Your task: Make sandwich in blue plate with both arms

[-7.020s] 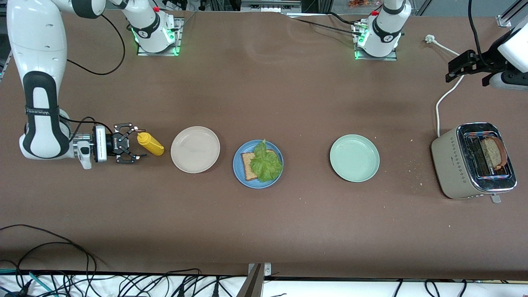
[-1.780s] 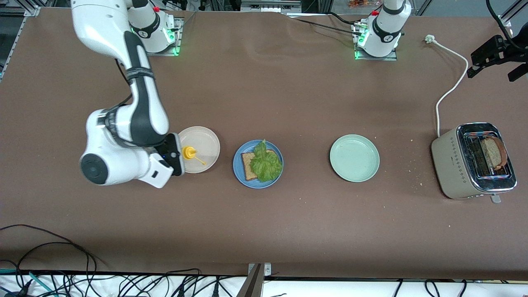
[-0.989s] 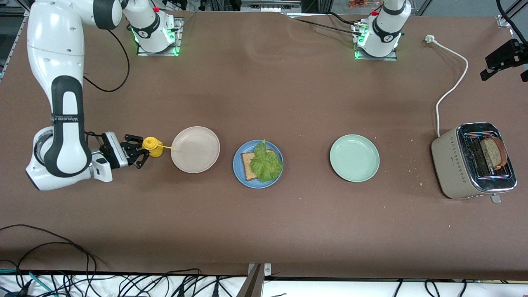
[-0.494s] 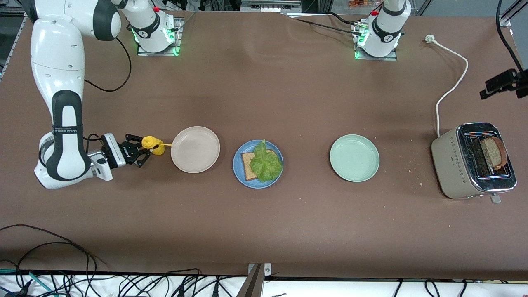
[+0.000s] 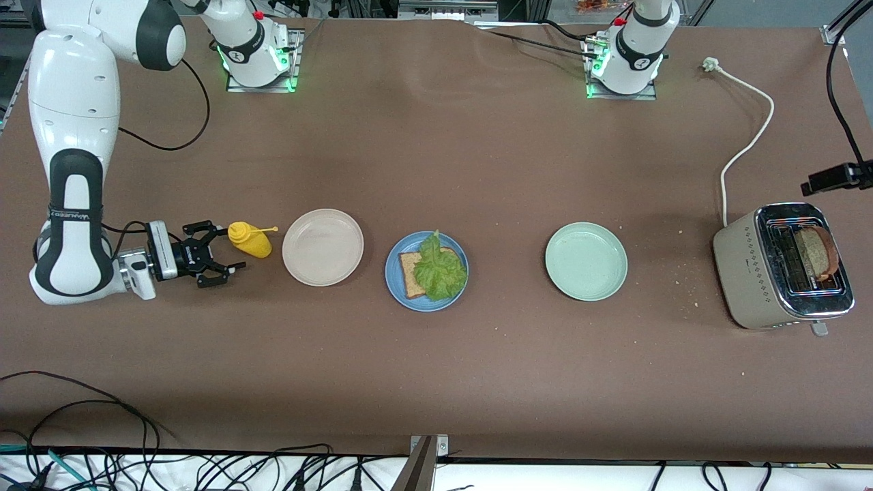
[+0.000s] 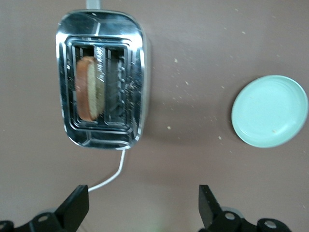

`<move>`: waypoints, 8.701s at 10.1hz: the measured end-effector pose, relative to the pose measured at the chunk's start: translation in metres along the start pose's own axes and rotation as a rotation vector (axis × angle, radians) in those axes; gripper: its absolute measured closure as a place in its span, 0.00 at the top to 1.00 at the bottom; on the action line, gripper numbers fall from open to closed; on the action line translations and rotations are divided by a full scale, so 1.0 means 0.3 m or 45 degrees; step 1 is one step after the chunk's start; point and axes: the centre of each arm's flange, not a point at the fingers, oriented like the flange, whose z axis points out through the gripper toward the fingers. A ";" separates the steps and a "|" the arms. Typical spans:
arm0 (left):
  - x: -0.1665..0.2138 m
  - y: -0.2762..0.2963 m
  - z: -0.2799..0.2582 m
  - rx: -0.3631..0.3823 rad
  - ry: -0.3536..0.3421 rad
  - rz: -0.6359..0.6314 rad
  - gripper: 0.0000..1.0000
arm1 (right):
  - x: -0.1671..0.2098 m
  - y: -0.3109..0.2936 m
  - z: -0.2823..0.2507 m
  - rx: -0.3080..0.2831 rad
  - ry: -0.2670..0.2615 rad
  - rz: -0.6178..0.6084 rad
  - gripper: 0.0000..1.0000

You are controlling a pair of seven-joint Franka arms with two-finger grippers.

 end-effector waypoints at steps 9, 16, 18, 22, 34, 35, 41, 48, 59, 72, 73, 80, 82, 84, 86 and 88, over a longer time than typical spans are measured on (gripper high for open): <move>0.255 -0.346 0.423 -0.024 0.028 0.040 1.00 | 0.256 -0.079 -0.456 -0.278 -0.155 0.646 1.00; 0.300 -0.393 0.546 -0.008 0.006 0.064 0.64 | 0.731 0.011 -0.423 -0.299 -0.327 1.158 1.00; 0.302 -0.394 0.537 -0.003 0.013 0.082 0.36 | 0.808 0.049 -0.376 -0.305 -0.407 1.274 1.00; 0.302 -0.398 0.493 0.005 0.034 0.140 0.12 | 1.040 0.082 -0.310 -0.478 -0.665 1.522 1.00; 0.000 -0.234 -0.097 -0.032 -0.011 0.222 0.08 | 1.469 -0.351 -0.327 -1.244 -0.828 2.097 1.00; 0.009 -0.186 -0.101 -0.035 -0.008 0.258 0.08 | 1.500 -0.370 -0.335 -1.263 -0.814 2.181 1.00; 0.021 0.378 -0.104 -0.170 0.015 0.435 0.08 | 1.491 -0.335 -0.334 -1.385 -0.843 2.239 1.00; 0.014 1.028 0.199 -0.691 -0.041 0.252 0.08 | 1.481 -0.335 -0.338 -1.382 -0.846 2.251 1.00; 0.018 1.797 0.720 -0.948 -0.017 0.233 0.08 | 1.480 -0.334 -0.334 -1.377 -0.850 2.252 1.00; 0.172 1.693 0.922 -0.908 0.059 0.074 0.94 | 1.480 -0.334 -0.334 -1.377 -0.851 2.253 1.00; 0.198 1.660 0.908 -0.913 0.076 0.054 1.00 | 1.480 -0.333 -0.334 -1.377 -0.851 2.253 1.00; 0.142 0.846 0.158 -0.791 0.425 -0.058 1.00 | 1.479 -0.332 -0.332 -1.375 -0.853 2.253 1.00; -0.021 0.754 0.007 -0.460 0.397 0.112 1.00 | 1.478 -0.331 -0.331 -1.374 -0.853 2.253 1.00; -0.197 0.658 -0.149 -0.231 0.315 0.156 1.00 | 1.477 -0.330 -0.331 -1.373 -0.854 2.254 1.00; -0.312 0.563 -0.276 -0.057 0.234 0.143 1.00 | 1.477 -0.330 -0.330 -1.373 -0.854 2.254 1.00; -0.354 0.495 -0.307 0.030 0.145 0.099 1.00 | 1.477 -0.330 -0.331 -1.373 -0.854 2.254 1.00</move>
